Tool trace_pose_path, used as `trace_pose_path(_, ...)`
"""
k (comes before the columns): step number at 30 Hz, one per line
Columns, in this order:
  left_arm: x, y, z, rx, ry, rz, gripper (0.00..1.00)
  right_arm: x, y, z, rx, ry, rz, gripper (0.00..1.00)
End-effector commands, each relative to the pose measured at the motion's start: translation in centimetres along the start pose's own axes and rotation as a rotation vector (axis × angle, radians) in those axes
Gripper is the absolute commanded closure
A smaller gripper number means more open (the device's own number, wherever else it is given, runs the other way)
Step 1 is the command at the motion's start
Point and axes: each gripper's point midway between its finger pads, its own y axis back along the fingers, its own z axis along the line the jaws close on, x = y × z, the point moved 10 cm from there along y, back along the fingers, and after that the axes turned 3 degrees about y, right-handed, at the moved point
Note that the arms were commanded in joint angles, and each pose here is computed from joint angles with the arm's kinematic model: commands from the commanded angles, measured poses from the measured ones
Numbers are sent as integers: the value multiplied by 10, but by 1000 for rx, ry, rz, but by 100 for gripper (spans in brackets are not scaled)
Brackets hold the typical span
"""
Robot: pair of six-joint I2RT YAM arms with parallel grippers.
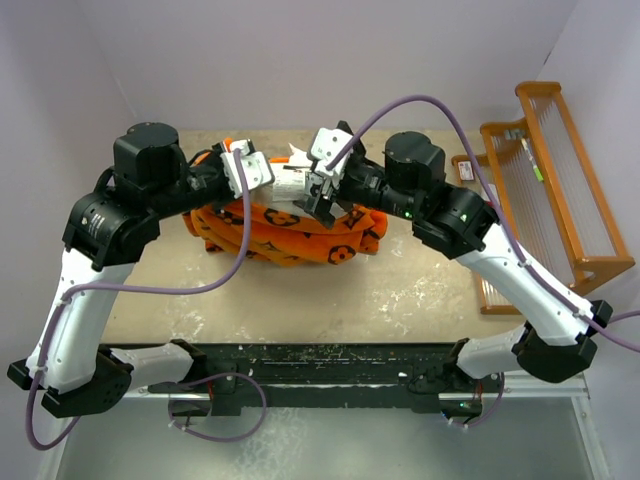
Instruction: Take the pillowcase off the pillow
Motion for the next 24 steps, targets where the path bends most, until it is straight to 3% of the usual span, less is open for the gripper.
trace_pose_path(1,-38,25,14,-100,-85,-207,100,-27,16,-23,167,76,-60,0)
trace_pose_path(9,-42,23,17,-108,-79,-227,100,-3,-19,13,-238,28,21,1)
trace_pose_path(12,-43,25,16,-105,-82,-237,100,14,-33,16,-224,16,90,2)
trace_pose_path(16,-44,28,15,-104,-84,-245,100,8,-42,9,-155,22,6,9)
trace_pose_path(19,-45,32,12,-96,-82,-254,100,2,-38,-3,-96,-15,-55,36)
trace_pose_path(21,-45,35,11,-100,-68,-258,99,1,-32,-10,-80,-38,-84,63)
trace_pose_path(23,-44,38,10,-104,-60,-256,90,5,-26,-15,-58,-63,-92,94)
trace_pose_path(24,-44,39,9,-107,-55,-252,85,7,-24,-18,-47,-81,-93,100)
